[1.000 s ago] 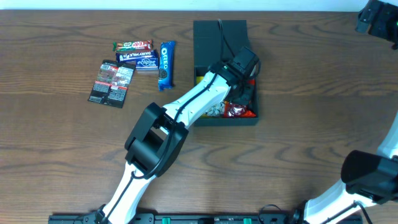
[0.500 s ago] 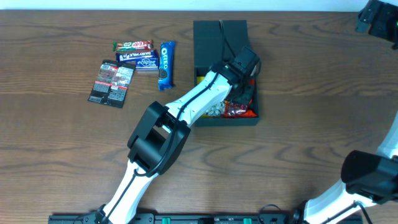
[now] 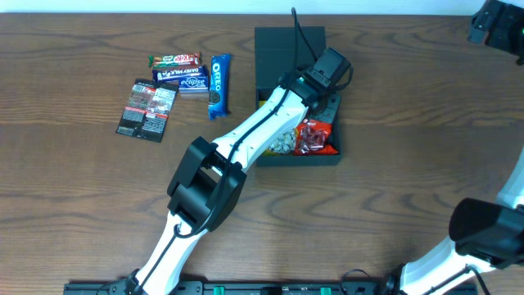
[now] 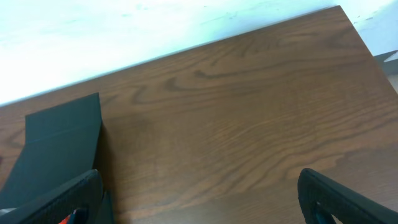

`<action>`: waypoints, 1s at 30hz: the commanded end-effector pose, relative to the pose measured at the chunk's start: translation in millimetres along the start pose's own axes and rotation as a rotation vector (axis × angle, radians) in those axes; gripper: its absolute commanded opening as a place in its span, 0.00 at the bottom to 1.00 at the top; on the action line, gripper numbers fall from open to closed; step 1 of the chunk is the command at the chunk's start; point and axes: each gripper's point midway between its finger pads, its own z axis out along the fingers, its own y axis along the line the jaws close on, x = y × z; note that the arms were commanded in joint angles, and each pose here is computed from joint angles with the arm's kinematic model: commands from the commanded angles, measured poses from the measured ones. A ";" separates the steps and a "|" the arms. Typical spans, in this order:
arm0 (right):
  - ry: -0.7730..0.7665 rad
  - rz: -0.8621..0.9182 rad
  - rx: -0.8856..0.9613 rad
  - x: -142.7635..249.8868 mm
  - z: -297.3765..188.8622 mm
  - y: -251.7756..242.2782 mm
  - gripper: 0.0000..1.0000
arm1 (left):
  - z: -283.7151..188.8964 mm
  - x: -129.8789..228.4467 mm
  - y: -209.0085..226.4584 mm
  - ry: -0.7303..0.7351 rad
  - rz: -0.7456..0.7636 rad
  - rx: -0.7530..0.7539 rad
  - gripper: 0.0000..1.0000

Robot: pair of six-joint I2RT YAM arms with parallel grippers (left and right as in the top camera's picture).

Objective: Pack container

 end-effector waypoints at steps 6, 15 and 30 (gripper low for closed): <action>-0.008 0.015 0.006 -0.8 -4.4 -3.6 0.99 | 43.2 12.7 -3.5 0.041 -0.036 0.051 0.06; -0.012 0.022 0.012 -1.7 -5.0 -8.0 0.99 | 72.3 33.1 1.3 0.104 -0.056 0.058 0.06; -0.012 0.024 0.014 -1.7 -5.2 -9.6 0.99 | -83.8 -78.5 19.8 -0.262 -0.033 -0.071 0.05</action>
